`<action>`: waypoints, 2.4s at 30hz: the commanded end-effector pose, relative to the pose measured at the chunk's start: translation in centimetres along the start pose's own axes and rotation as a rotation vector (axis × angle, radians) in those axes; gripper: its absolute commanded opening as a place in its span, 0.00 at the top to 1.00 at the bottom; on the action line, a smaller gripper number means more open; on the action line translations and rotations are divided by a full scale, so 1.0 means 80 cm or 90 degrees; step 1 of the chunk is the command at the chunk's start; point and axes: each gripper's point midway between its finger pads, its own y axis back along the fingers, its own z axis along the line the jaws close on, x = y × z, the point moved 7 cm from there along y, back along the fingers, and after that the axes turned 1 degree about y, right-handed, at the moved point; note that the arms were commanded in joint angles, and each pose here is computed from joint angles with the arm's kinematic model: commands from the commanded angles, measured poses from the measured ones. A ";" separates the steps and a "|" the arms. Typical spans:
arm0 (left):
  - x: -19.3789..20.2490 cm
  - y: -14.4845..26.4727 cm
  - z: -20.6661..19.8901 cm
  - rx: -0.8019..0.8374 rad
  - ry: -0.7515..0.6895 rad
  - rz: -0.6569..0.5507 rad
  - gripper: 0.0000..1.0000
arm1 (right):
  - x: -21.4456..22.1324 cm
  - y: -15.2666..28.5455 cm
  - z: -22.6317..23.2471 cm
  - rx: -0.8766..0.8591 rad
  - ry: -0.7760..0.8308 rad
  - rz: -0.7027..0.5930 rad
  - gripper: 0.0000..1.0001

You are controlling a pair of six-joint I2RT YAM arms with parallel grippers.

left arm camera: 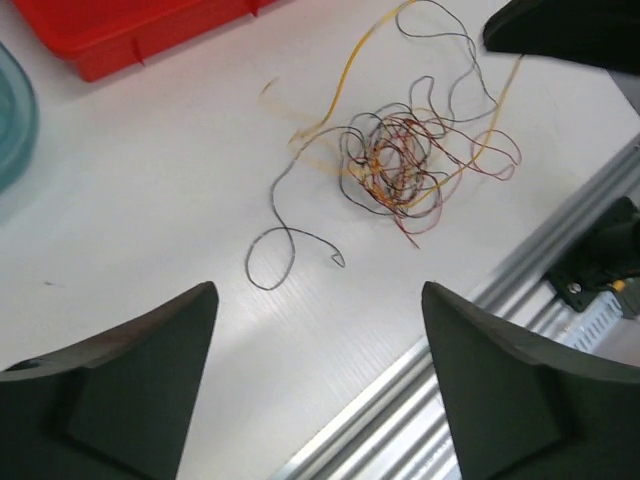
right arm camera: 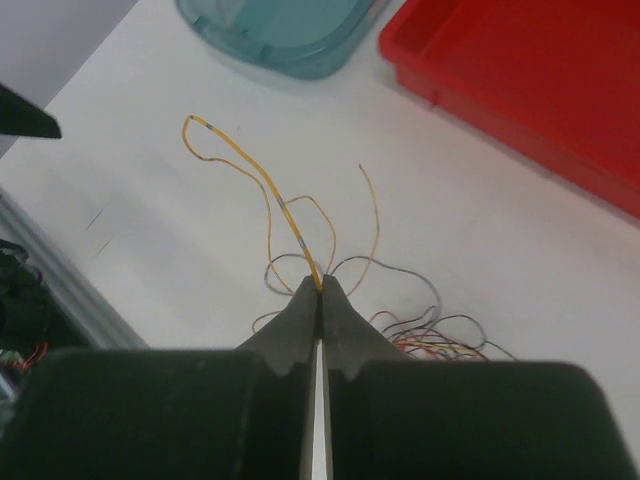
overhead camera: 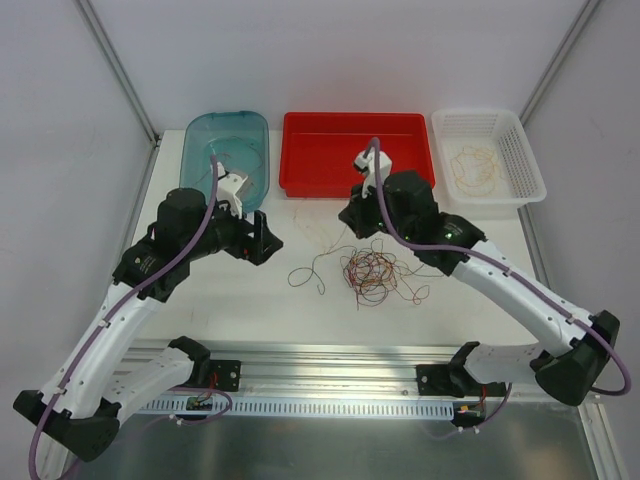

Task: Untangle the cables

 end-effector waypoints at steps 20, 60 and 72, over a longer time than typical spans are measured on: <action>0.087 -0.034 0.088 -0.283 -0.007 0.019 0.01 | -0.130 0.165 -0.300 0.640 -0.129 -0.203 0.99; 0.105 -0.068 0.079 -0.199 0.022 0.118 0.01 | 0.165 0.040 -0.156 0.176 -0.267 0.159 0.34; 0.112 -0.075 0.073 -0.168 0.049 0.139 0.01 | 0.225 0.000 -0.114 0.209 -0.234 0.217 0.59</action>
